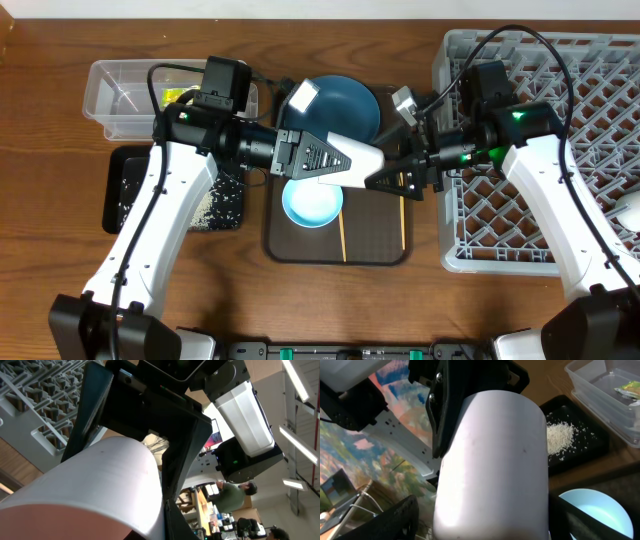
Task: Sort waste into correct bins and load items into the dishwasher rack
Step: 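Pass the pink cup from the left gripper to the right gripper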
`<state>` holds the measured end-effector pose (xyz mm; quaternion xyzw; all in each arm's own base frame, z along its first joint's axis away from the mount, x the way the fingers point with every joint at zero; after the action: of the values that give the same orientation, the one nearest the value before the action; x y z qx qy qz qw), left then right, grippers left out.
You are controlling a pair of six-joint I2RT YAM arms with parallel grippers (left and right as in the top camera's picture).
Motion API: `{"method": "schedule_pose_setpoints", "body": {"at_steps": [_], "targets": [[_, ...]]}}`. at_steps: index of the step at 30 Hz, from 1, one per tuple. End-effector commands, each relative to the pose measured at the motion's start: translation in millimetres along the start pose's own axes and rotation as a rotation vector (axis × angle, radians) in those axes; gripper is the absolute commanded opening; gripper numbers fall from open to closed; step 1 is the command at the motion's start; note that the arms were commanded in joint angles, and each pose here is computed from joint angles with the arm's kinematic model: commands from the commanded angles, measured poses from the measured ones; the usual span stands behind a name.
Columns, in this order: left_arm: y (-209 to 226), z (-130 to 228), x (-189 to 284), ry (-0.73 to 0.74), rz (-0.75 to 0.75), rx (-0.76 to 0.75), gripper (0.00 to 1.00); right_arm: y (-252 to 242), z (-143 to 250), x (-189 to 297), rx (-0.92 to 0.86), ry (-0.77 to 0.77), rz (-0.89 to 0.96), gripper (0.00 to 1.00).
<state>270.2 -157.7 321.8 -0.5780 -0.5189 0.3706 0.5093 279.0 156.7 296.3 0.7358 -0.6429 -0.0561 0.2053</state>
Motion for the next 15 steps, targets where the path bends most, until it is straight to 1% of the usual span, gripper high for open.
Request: {"method": "schedule_pose_setpoints", "body": {"at_steps": [1,4,8,15], "targets": [[-1.2,0.1,-0.6,0.006,0.025,-0.022,0.06,3.0,0.3,-7.8,0.011,0.007,-0.025,0.77],[-1.2,0.2,-0.6,0.006,0.025,-0.022,0.06,2.1,-1.5,-10.6,0.016,0.006,-0.03,0.73],[-3.2,0.5,-0.5,0.01,0.046,-0.022,0.06,-0.4,-5.2,-13.9,0.019,0.003,-0.031,0.73],[-3.1,0.5,-0.4,0.01,0.046,-0.023,0.06,-2.3,-5.2,-19.4,0.013,0.03,-0.018,0.66]]}}
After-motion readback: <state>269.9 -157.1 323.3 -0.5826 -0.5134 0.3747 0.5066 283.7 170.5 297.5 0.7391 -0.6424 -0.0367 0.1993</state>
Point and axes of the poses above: each gripper's point midway between its finger pads, its own x axis back along the fingers, its own y axis along the line the jaws close on, z = x × y, the point moved 8 cm from there along x, back along the fingers, and after that the axes turned 14 degrees about x, right-handed, at the moved point
